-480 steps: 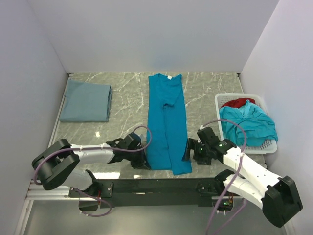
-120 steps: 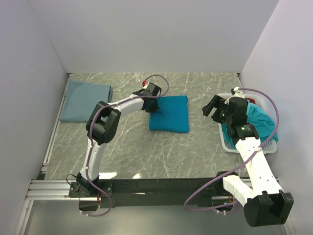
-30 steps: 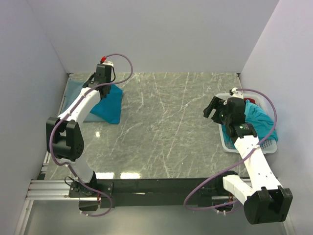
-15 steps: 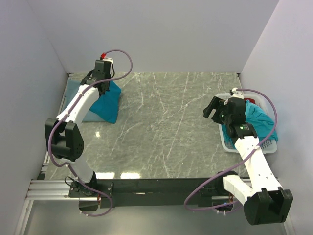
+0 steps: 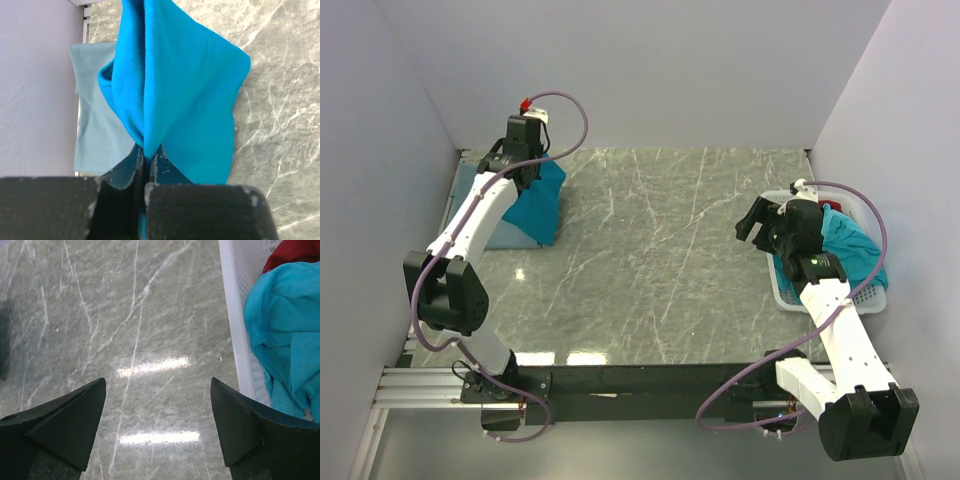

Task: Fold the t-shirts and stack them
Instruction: Neatly place the folded tshirt to the corner

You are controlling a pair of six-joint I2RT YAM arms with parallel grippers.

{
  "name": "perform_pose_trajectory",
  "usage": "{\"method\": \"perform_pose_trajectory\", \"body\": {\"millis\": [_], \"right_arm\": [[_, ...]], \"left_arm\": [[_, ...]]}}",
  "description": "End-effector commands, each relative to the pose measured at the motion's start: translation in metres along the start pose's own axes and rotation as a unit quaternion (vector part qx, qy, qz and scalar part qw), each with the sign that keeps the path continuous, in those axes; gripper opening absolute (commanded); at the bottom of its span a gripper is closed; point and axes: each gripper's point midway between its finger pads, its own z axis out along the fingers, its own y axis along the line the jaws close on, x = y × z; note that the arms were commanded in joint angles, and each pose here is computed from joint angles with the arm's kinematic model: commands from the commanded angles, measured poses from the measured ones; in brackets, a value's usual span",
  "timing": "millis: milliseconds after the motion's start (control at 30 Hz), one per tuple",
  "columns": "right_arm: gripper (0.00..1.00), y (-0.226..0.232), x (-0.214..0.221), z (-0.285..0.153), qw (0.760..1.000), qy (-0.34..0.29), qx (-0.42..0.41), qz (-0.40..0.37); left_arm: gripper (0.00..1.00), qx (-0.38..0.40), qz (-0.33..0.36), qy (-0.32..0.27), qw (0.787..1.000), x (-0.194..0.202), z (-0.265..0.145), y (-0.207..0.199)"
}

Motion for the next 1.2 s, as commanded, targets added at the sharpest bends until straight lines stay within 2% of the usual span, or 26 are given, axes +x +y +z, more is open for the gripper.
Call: {"method": "perform_pose_trajectory", "body": {"millis": [0,333,667,933,1167], "right_arm": [[0.91,0.003,-0.011,-0.002,1.000,-0.023,-0.008,-0.008],[0.91,0.001,-0.010,0.000,1.000,-0.020,-0.003,-0.007],[0.91,-0.004,-0.012,0.001,1.000,-0.028,0.011,-0.006],[0.91,-0.008,-0.008,0.006,1.000,-0.016,0.022,-0.006],[0.91,-0.012,-0.008,0.007,0.999,-0.016,0.032,-0.005]], "left_arm": [[0.00,-0.005,-0.019,-0.058,0.998,-0.039,-0.023,0.016],[0.00,-0.015,-0.027,-0.045,0.999,-0.027,-0.004,0.034],[0.00,-0.004,-0.023,-0.017,1.000,-0.003,0.047,0.053],[0.00,-0.029,-0.048,0.008,0.998,0.010,0.078,0.088],[0.00,-0.040,-0.071,0.022,0.996,0.034,0.090,0.101]]}}
